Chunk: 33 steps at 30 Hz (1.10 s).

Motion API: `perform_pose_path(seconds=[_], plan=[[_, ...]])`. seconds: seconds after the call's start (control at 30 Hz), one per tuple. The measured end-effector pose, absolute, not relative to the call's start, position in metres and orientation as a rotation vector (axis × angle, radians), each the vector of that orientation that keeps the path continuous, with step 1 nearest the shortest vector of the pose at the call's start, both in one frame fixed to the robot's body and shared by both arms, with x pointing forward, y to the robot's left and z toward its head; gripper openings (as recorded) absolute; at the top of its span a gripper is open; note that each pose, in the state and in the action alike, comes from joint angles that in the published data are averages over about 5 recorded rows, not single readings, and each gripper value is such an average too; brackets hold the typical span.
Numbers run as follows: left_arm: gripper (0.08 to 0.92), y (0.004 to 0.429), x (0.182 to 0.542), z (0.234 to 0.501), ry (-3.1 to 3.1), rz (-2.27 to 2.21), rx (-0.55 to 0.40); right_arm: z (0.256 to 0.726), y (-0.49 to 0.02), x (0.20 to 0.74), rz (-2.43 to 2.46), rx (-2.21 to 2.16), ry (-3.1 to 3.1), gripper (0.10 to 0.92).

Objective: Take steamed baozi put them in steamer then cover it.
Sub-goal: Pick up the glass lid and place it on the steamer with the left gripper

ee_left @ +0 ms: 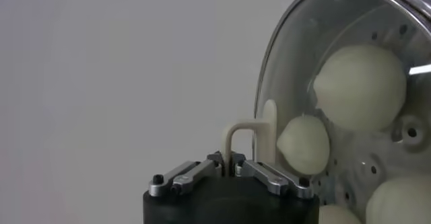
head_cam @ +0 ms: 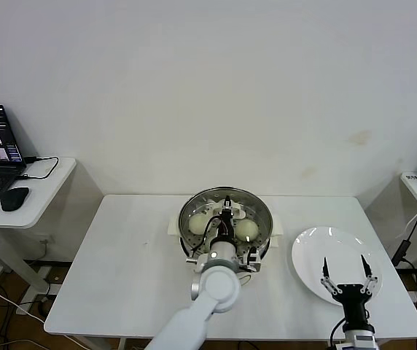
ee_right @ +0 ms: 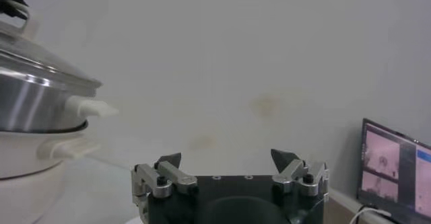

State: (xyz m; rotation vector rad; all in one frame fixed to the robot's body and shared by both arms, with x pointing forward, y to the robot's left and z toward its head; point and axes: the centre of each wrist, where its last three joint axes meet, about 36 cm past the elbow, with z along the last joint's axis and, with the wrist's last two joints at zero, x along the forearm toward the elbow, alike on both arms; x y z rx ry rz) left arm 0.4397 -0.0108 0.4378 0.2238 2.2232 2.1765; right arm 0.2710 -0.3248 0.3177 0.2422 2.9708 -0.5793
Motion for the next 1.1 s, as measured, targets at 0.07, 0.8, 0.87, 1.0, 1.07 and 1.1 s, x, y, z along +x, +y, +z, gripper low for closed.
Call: perform_pose_path(seconds=[0.07, 0.8, 0.87, 1.0, 1.07, 1.1], plan=[[0.134, -0.011, 0.439, 0.437, 2.223, 2.179, 0.222, 0.318, -0.325, 0.271, -0.580, 0.241, 2.971, 0.822], [0.476, -0.003, 0.423, 0.437, 2.277, 2.092, 0.194, 0.319, -0.320, 0.270, -0.573, 0.225, 2.971, 0.823], [0.528, -0.001, 0.419, 0.439, 2.285, 2.071, 0.192, 0.319, -0.320, 0.269, -0.573, 0.224, 2.972, 0.823], [0.649, 0.008, 0.407, 0.443, 2.304, 2.023, 0.187, 0.319, -0.320, 0.267, -0.576, 0.222, 2.973, 0.823], [0.701, 0.014, 0.401, 0.446, 2.317, 1.998, 0.185, 0.320, -0.320, 0.266, -0.577, 0.223, 2.973, 0.822], [0.734, 0.018, 0.397, 0.447, 2.324, 1.984, 0.184, 0.320, -0.320, 0.266, -0.578, 0.223, 2.973, 0.822]])
